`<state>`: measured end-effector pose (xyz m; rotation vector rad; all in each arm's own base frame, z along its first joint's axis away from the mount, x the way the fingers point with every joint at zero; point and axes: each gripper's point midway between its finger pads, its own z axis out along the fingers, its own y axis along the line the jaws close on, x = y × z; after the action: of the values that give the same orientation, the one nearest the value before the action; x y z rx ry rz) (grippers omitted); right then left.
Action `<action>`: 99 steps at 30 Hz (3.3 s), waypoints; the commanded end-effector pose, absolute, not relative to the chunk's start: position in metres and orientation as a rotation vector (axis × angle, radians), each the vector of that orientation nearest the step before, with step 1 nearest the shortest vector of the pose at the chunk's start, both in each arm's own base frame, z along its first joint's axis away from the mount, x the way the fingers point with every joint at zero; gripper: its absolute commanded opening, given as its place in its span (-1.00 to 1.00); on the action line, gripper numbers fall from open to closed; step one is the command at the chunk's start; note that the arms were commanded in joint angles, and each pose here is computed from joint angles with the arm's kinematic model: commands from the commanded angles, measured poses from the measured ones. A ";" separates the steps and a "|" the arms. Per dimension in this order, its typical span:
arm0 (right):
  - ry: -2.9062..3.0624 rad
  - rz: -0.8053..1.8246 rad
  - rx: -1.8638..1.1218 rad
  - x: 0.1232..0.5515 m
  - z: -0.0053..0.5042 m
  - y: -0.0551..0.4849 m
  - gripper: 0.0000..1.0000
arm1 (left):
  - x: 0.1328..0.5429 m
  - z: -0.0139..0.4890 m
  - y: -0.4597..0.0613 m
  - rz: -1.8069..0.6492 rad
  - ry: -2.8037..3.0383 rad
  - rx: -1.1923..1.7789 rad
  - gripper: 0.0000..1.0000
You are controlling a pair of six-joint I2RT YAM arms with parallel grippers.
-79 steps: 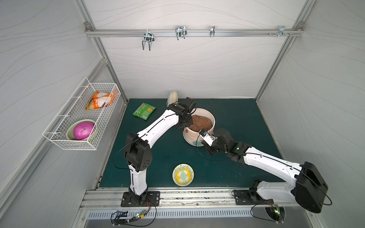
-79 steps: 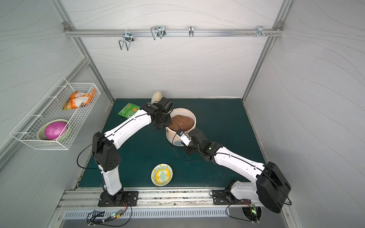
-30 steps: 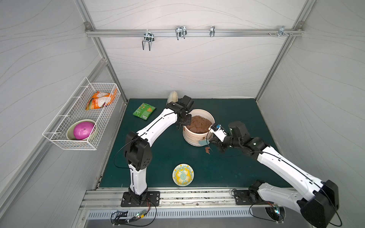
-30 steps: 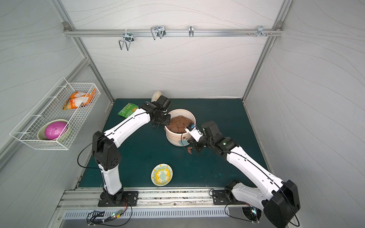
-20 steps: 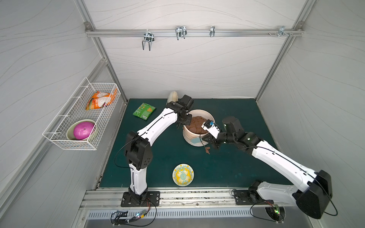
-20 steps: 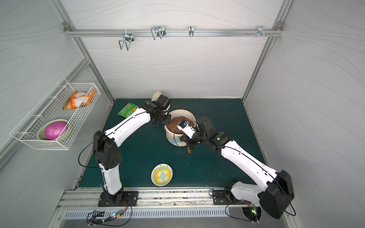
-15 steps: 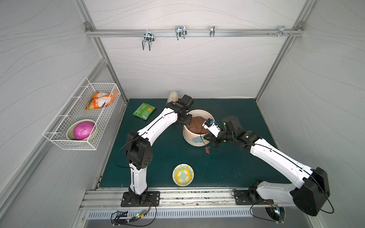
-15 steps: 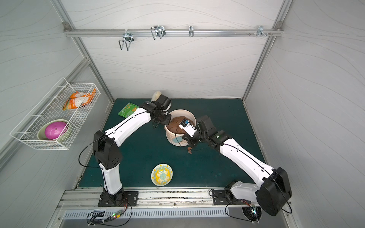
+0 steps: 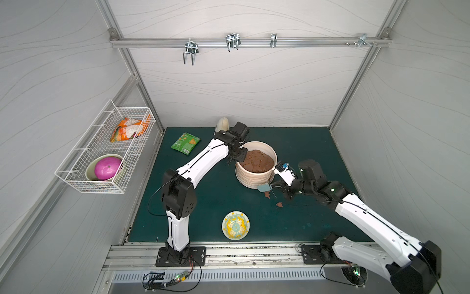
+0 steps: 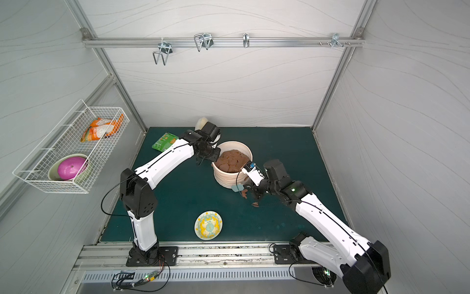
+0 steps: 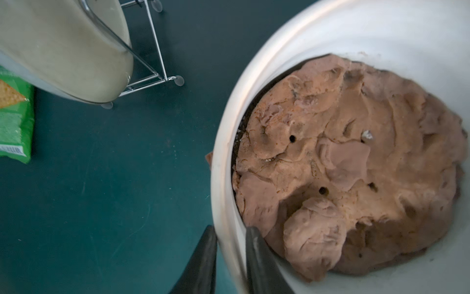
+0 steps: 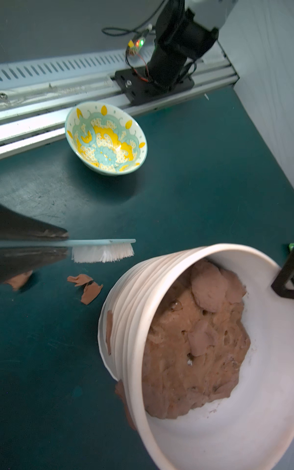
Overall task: Scrub the dried mud off the ceramic pot
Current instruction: Rotate the pot on the tray.
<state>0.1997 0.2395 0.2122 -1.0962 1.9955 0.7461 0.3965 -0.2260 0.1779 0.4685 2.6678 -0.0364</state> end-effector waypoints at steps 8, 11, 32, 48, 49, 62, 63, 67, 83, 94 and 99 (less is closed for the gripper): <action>1.921 0.885 -1.081 0.200 0.238 0.262 -1.00 | 0.384 0.217 -0.193 0.004 2.660 -0.022 0.56; 1.912 0.890 -1.071 0.202 0.239 0.262 -1.00 | 0.366 0.216 -0.193 -0.063 2.729 -0.282 0.73; 1.897 0.924 -1.073 0.198 0.239 0.260 -1.00 | 0.316 0.170 -0.266 -0.121 2.873 -0.783 0.11; 1.865 0.771 -1.073 0.235 0.235 0.268 -1.00 | 0.332 0.155 -0.262 -0.061 2.876 -0.727 -0.68; 1.869 0.761 -1.074 0.238 0.232 0.268 -1.00 | 0.334 0.155 -0.259 -0.052 2.876 -0.716 -0.69; 1.964 0.530 -1.044 0.260 0.177 0.242 -1.00 | 0.358 0.152 -0.241 -0.019 2.906 -0.379 -0.68; 1.973 0.515 -1.047 0.260 0.174 0.239 -1.00 | 0.358 0.151 -0.242 -0.027 2.911 -0.357 -0.68; 2.000 0.473 -1.047 0.254 0.170 0.228 -1.00 | 0.361 0.149 -0.246 -0.033 2.924 -0.267 -0.68; 1.856 0.583 -1.270 0.228 0.200 0.280 -1.00 | 0.376 0.152 -0.248 -0.015 2.887 0.009 -0.66; 2.009 0.372 -1.198 0.245 0.173 0.231 -1.00 | 0.379 0.153 -0.252 -0.031 2.868 0.186 -0.65; 2.071 0.396 -1.194 0.234 0.170 0.225 -1.00 | 0.380 0.155 -0.253 -0.021 2.851 0.271 -0.64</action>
<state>0.2280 0.2408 0.1690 -1.2434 2.0265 0.4737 0.3806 -0.2501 0.1617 0.0988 2.8397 -0.0444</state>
